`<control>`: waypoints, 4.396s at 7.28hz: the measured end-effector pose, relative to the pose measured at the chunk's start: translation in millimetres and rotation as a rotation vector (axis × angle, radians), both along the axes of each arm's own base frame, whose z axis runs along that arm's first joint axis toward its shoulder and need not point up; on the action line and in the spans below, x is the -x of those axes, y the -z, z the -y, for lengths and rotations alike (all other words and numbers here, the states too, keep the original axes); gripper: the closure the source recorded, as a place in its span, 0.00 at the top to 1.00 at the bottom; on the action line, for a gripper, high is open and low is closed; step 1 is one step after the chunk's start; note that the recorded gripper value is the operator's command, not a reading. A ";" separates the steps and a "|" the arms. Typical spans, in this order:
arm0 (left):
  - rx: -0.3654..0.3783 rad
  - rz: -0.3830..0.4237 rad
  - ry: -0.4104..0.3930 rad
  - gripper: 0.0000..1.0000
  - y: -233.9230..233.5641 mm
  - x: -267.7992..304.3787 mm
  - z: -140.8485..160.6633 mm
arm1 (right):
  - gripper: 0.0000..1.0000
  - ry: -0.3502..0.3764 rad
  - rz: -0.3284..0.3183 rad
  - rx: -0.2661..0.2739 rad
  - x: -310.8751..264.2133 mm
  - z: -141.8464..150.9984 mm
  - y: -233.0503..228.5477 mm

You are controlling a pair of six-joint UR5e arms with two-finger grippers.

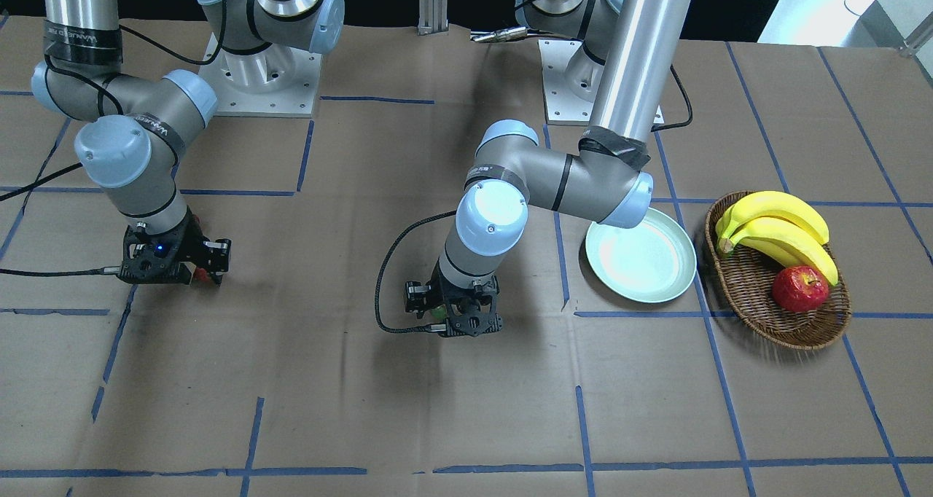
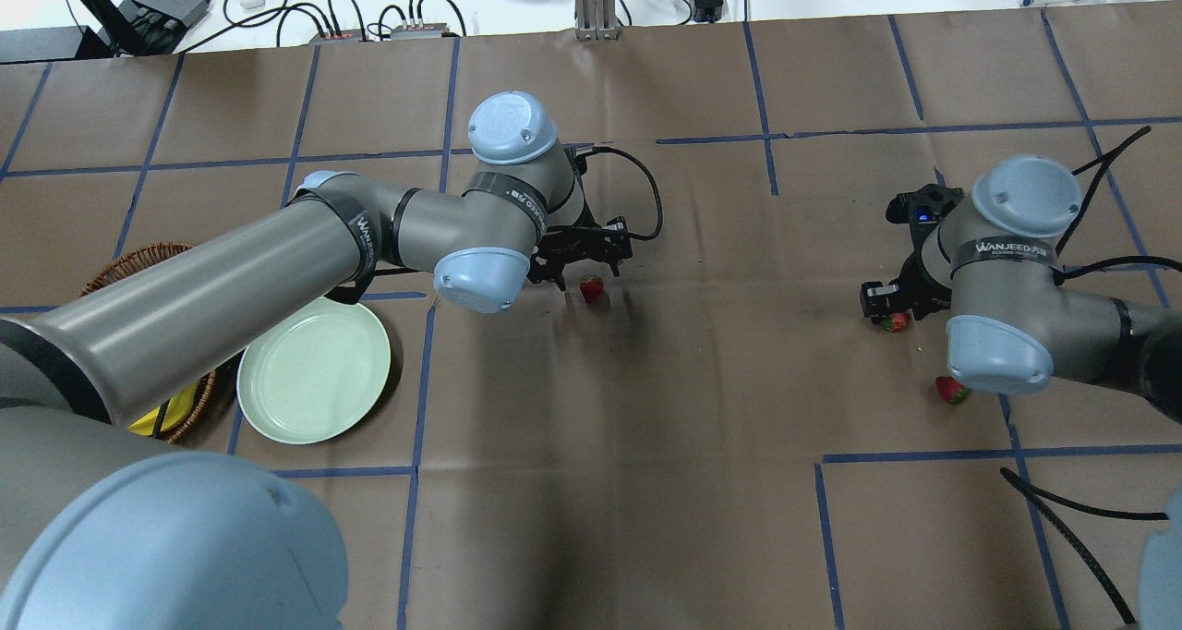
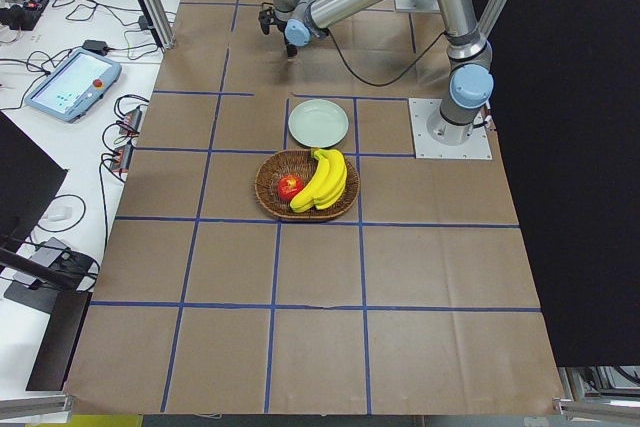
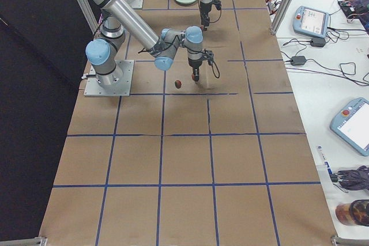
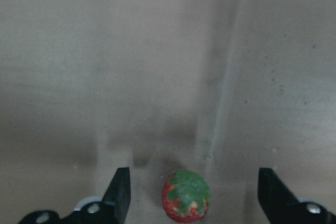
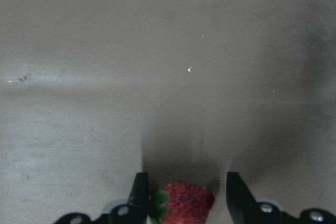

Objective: Collect all strawberries into plate
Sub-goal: 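Grasp the mid-table strawberry with left gripper while right grasps another, then drop strawberry on green plate with left gripper while right sets its strawberry mid-table, then reach left gripper to mid-table strawberry while right returns to last strawberry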

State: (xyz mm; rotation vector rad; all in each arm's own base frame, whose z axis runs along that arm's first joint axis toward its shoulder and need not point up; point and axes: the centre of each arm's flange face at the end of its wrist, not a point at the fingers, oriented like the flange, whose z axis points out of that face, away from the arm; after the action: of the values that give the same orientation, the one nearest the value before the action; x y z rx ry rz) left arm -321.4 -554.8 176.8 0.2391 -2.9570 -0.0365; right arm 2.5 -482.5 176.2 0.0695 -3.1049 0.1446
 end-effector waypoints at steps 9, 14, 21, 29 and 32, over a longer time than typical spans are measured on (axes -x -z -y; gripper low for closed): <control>0.075 0.198 0.379 0.00 -86.3 -114.0 -20.6 | 0.07 0.051 0.020 -0.040 -46.3 68.8 -88.3; -0.024 0.175 0.584 0.33 -47.6 -307.4 -99.5 | 0.07 0.214 0.057 -0.059 -311.9 73.7 -48.9; -0.112 0.193 0.551 0.83 -11.7 -330.3 -115.4 | 1.00 0.246 0.035 -0.140 -380.7 76.4 -13.3; 0.065 0.047 0.157 0.86 -77.5 -124.5 -80.2 | 1.00 0.160 0.010 -0.254 -161.3 84.9 -146.0; 0.057 0.022 0.138 0.85 -47.9 -21.1 -38.2 | 1.00 0.052 0.030 -0.302 -26.4 23.0 -119.0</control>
State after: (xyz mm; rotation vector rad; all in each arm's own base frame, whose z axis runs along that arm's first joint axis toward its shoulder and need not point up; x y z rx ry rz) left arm -300.3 -516.6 224.7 0.0271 -2.9859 0.0326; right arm 29.0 -505.5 295.3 -0.0068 -3.1262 -0.3277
